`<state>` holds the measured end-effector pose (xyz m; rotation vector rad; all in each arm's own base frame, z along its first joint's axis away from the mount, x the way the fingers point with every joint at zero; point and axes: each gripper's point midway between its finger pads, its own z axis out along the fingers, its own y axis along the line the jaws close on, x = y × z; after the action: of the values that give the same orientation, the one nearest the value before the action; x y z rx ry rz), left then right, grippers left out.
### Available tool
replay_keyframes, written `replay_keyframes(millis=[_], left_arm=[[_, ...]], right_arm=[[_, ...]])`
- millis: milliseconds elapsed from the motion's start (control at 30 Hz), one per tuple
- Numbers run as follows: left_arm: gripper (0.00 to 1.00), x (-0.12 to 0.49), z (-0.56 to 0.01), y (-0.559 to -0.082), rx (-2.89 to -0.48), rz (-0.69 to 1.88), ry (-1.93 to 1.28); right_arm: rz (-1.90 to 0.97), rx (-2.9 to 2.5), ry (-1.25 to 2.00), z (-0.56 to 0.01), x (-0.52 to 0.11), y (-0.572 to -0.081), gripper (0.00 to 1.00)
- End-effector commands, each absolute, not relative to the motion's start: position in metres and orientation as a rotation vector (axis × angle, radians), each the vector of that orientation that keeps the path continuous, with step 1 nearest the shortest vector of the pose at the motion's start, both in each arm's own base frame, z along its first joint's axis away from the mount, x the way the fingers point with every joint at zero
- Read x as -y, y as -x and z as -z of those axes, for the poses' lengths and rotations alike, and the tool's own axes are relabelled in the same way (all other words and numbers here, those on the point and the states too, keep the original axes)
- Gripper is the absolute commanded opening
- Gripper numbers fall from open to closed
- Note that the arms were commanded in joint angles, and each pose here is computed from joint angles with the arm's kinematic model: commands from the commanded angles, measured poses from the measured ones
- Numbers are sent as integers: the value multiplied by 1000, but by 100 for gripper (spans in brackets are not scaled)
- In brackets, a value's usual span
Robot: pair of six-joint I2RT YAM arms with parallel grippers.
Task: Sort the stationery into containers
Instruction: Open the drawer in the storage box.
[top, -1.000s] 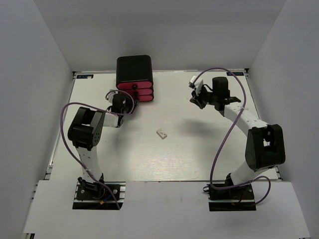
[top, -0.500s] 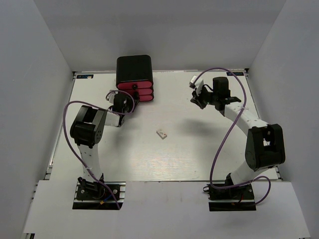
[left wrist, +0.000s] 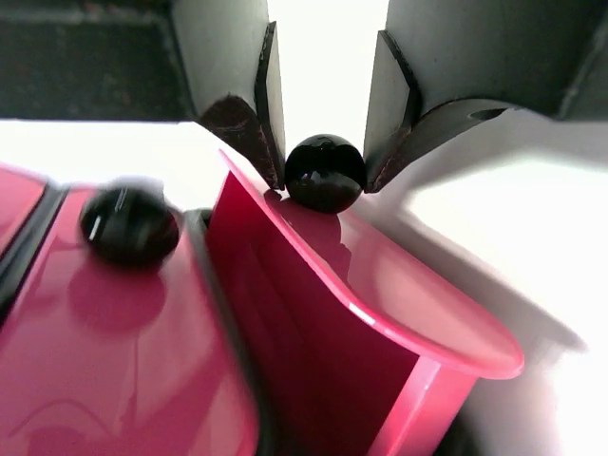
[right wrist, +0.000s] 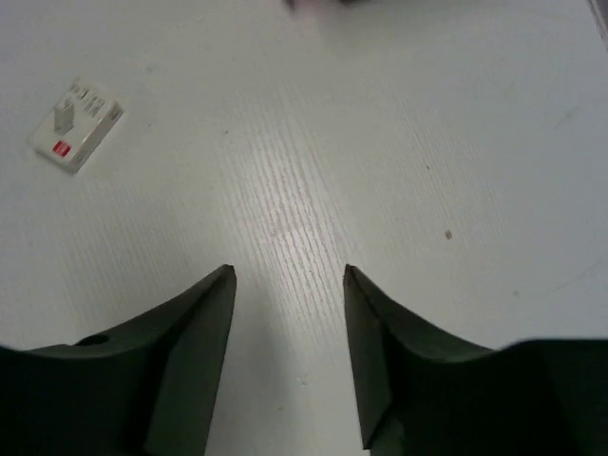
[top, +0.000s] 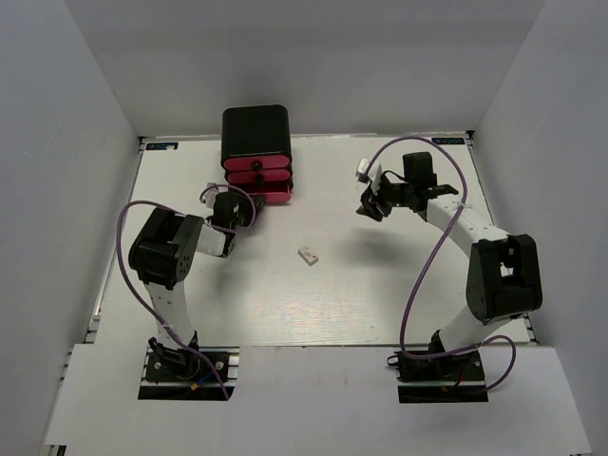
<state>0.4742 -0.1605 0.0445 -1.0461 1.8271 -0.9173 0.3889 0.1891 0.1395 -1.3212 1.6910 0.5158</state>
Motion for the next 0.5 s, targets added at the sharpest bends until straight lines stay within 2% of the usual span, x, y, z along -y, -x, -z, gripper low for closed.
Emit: replay_keyframes(millis=[0, 33, 67, 100, 233, 267, 367, 400, 467], left_arm=[[25, 155, -45, -448, -1860, 893, 1019], [25, 155, -44, -442, -1870, 898, 1017], [26, 152, -36, -431, -1893, 882, 1028], [28, 152, -37, -427, -1888, 886, 1026], [61, 148, -35, -415, -1914, 864, 1027], [63, 148, -41, -416, -1905, 868, 1012], [68, 149, -49, -415, -1909, 872, 981], [68, 150, -58, -416, -1894, 878, 960], [72, 149, -59, -410, -1915, 864, 927]], right_arm=[[-645, -1515, 1480, -151, -205, -354, 60], [-671, -1507, 1493, -150, -206, -348, 78], [-714, -1466, 1517, -150, -209, -340, 90], [-763, -1416, 1556, -152, -213, -329, 90], [-964, -1343, 1672, -139, -226, -289, 90], [-971, -1301, 1698, -144, -236, -287, 90], [-988, -1321, 1762, -131, -260, -271, 79], [-1019, -1411, 1748, -123, -269, -264, 69], [-1009, -1418, 1758, -122, -283, -253, 59]])
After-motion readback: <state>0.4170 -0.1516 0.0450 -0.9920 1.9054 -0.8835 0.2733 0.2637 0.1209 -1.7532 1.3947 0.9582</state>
